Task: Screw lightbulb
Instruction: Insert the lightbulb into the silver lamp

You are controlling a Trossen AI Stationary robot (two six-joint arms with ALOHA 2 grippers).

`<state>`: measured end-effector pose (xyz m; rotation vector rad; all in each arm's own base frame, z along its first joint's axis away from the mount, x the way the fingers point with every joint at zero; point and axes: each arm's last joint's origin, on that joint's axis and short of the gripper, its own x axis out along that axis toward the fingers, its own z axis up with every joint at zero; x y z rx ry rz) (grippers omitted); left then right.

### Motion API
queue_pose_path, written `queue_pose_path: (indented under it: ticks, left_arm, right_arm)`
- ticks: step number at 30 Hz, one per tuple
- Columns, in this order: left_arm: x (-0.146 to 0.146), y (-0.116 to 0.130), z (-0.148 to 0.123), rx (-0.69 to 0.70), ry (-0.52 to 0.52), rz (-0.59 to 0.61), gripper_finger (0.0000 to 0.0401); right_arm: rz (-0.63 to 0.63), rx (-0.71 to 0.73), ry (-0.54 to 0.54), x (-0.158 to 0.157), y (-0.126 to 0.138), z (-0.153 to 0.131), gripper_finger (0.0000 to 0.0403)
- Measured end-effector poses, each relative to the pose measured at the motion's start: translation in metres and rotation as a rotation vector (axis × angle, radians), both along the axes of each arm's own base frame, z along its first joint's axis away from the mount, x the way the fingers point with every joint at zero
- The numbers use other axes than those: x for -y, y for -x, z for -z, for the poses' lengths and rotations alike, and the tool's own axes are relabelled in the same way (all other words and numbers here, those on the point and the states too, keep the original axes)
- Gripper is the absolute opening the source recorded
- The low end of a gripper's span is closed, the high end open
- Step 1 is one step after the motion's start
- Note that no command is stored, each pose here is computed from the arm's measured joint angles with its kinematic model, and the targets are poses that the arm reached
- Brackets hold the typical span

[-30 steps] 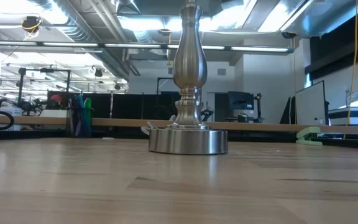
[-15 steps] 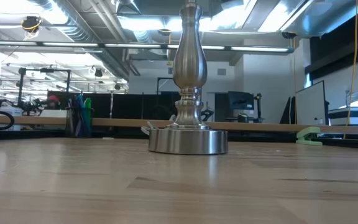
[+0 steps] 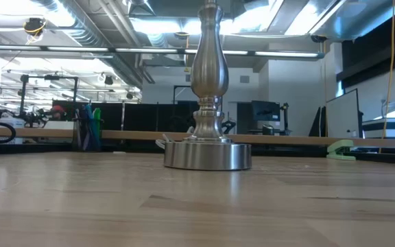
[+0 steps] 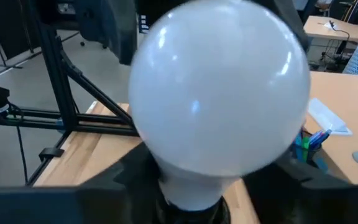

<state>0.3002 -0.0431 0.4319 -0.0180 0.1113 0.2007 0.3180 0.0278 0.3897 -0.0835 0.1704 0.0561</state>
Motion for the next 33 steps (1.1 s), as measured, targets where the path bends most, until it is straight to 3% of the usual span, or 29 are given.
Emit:
queue_pose_path:
  ticks: [3,10,15,19,23,33]
  left_arm:
    - [0.000,0.000,0.000,-0.001,-0.002,0.002,0.0267]
    - [0.000,0.001,-0.003,0.010,0.020,0.000,0.0267]
    - [0.000,0.009,-0.026,0.037,0.013,0.004,0.0266]
    - [-0.002,0.019,-0.046,0.021,0.014,0.137,0.0266]
    - [-0.007,0.023,-0.058,0.050,-0.003,0.141,0.0268]
    - [-0.019,0.022,-0.048,-0.061,0.010,0.093,0.0312]
  right_arm:
    - [-0.001,-0.009,0.004,0.000,0.000,0.001,0.0150]
    - [-0.002,-0.016,0.009,0.000,0.000,0.002,0.0151]
    - [0.006,-0.014,0.019,0.000,0.000,0.001,0.0151]
    - [0.007,-0.017,0.020,0.000,0.000,0.002,0.0151]
    - [0.006,-0.016,0.031,0.000,0.000,0.002,0.0151]
    - [0.009,-0.014,0.036,0.000,0.000,0.001,0.0151]
